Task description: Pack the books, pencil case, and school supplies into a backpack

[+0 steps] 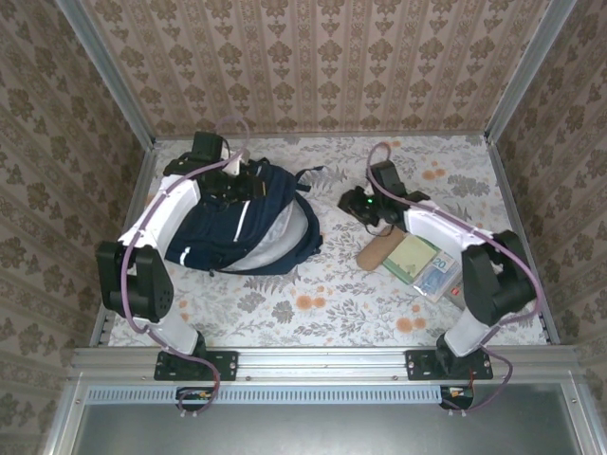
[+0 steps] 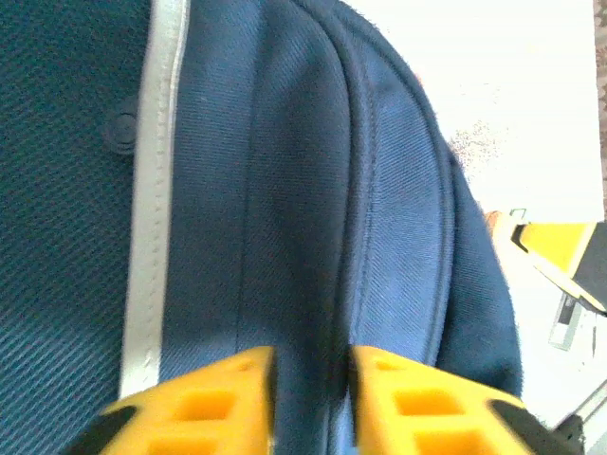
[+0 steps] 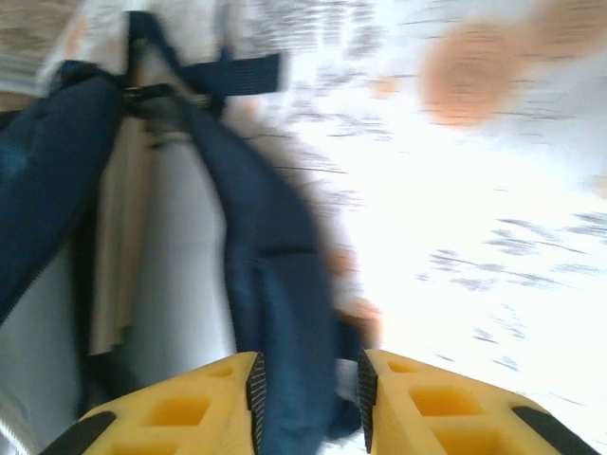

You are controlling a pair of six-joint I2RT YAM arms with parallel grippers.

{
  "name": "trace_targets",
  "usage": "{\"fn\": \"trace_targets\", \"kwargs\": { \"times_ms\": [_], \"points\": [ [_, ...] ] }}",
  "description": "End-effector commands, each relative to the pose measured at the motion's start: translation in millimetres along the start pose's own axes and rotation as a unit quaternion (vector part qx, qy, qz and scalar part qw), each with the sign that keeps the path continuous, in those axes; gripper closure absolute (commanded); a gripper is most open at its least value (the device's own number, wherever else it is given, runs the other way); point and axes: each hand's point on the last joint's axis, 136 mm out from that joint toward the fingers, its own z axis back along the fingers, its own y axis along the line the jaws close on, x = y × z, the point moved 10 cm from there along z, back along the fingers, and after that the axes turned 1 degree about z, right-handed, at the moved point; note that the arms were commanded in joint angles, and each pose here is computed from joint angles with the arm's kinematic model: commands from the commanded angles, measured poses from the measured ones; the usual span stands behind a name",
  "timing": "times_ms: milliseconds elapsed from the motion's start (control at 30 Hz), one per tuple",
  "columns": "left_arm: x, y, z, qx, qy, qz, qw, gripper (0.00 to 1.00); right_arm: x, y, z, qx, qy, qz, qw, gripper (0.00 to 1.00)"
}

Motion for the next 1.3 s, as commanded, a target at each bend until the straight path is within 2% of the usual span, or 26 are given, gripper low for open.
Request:
{"fn": "trace_targets", "kwargs": {
  "times_ms": [0, 67, 133, 200, 367, 500, 700, 833, 933, 1033, 1267],
  "points": [
    [1, -3, 0, 0.012, -0.011, -0.019, 1.000, 0.71, -11, -46, 27, -0.112, -0.002, 0.019, 0.994, 0.62],
    [1, -7, -1, 0.015, -0.012, -0.023, 1.000, 0.70, -13, -64, 39, -0.142, -0.006, 0.008, 0.990, 0.61],
    [1, -12, 0, 0.018, -0.015, -0.027, 0.999, 0.60, -15, -85, 51, -0.173, -0.007, -0.013, 0.985, 0.61],
    [1, -16, 1, 0.020, -0.021, -0.031, 0.999, 0.55, -20, -100, 59, -0.188, -0.003, -0.025, 0.982, 0.61],
    [1, -25, 2, 0.008, -0.029, -0.034, 0.999, 0.54, -39, -120, 67, -0.220, 0.007, -0.033, 0.975, 0.62],
    [1, -30, -3, 0.003, -0.027, -0.039, 0.999, 0.54, -55, -136, 73, -0.274, 0.031, -0.043, 0.960, 0.62],
    [-2, -31, -8, -0.001, -0.024, -0.039, 0.999, 0.53, -70, -147, 81, -0.294, 0.027, -0.055, 0.954, 0.60],
    [-4, -29, -12, -0.005, -0.022, -0.035, 0.999, 0.53, -72, -150, 63, -0.261, 0.051, -0.059, 0.962, 0.59],
    [-4, -29, -12, -0.006, -0.019, -0.036, 0.999, 0.53, -73, -154, 49, -0.261, 0.084, -0.071, 0.959, 0.58],
    [-4, -30, -12, -0.006, -0.020, -0.037, 0.999, 0.53, -69, -151, 37, -0.234, 0.091, -0.078, 0.965, 0.56],
    [-4, -29, -15, -0.010, -0.019, -0.035, 0.999, 0.53, -61, -113, 17, -0.157, 0.090, -0.067, 0.981, 0.54]
  ]
}}
